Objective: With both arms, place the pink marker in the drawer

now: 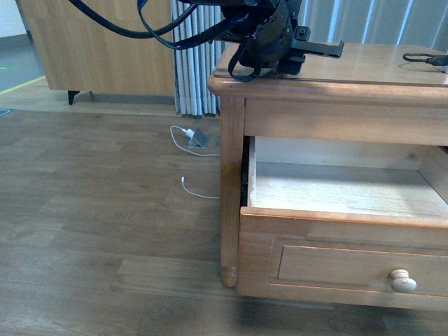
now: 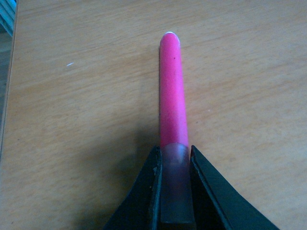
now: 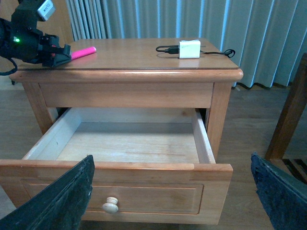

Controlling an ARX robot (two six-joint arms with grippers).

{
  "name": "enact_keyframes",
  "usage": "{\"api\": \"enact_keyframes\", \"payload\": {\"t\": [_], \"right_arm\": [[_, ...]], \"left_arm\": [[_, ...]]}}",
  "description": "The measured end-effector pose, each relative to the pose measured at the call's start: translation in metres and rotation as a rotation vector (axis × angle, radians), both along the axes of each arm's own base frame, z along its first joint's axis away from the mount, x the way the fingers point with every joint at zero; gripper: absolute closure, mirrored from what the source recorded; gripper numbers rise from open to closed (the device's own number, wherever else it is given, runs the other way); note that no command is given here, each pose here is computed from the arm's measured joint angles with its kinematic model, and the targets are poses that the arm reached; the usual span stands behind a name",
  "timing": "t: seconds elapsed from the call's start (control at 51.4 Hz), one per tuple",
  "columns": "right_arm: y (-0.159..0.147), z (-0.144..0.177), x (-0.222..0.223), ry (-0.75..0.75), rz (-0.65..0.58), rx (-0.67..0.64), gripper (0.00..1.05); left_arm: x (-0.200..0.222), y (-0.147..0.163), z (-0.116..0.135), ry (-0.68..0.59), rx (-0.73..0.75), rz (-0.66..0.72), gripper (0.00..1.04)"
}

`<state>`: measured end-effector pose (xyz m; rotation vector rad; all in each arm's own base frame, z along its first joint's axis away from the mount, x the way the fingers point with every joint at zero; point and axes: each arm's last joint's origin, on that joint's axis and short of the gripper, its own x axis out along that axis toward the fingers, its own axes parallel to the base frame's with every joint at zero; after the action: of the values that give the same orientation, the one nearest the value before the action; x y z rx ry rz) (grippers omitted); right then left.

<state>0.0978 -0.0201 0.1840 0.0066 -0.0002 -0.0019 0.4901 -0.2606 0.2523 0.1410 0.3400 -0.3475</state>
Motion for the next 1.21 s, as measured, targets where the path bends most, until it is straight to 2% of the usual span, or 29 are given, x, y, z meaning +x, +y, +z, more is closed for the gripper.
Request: {"api": "enact_keyframes", "payload": {"t": [0.311, 0.525, 0.661, 0.875, 1.206], "right_arm": [[0.0, 0.0, 0.0, 0.0, 0.0, 0.0, 0.08], [0.0, 0.0, 0.0, 0.0, 0.0, 0.0, 0.08], [0.0, 0.0, 0.0, 0.0, 0.0, 0.0, 0.08], [0.0, 0.0, 0.0, 0.0, 0.0, 0.0, 0.08], [0.0, 0.0, 0.0, 0.0, -0.001, 0.0, 0.08]], "left_arm": [[-0.047, 0.026, 0.002, -0.022, -0.012, -0.115, 0.91], [-0.099, 0.041, 0.017, -0.048, -0.034, -0.278, 0.91], [-0.122, 0.038, 0.016, -0.041, -0.022, -0.39, 0.91], [-0.138, 0.015, -0.011, 0.008, 0.046, -0.509, 0.91], [-0.121, -0.024, -0.08, 0.09, 0.132, -0.466, 0.91]]}}
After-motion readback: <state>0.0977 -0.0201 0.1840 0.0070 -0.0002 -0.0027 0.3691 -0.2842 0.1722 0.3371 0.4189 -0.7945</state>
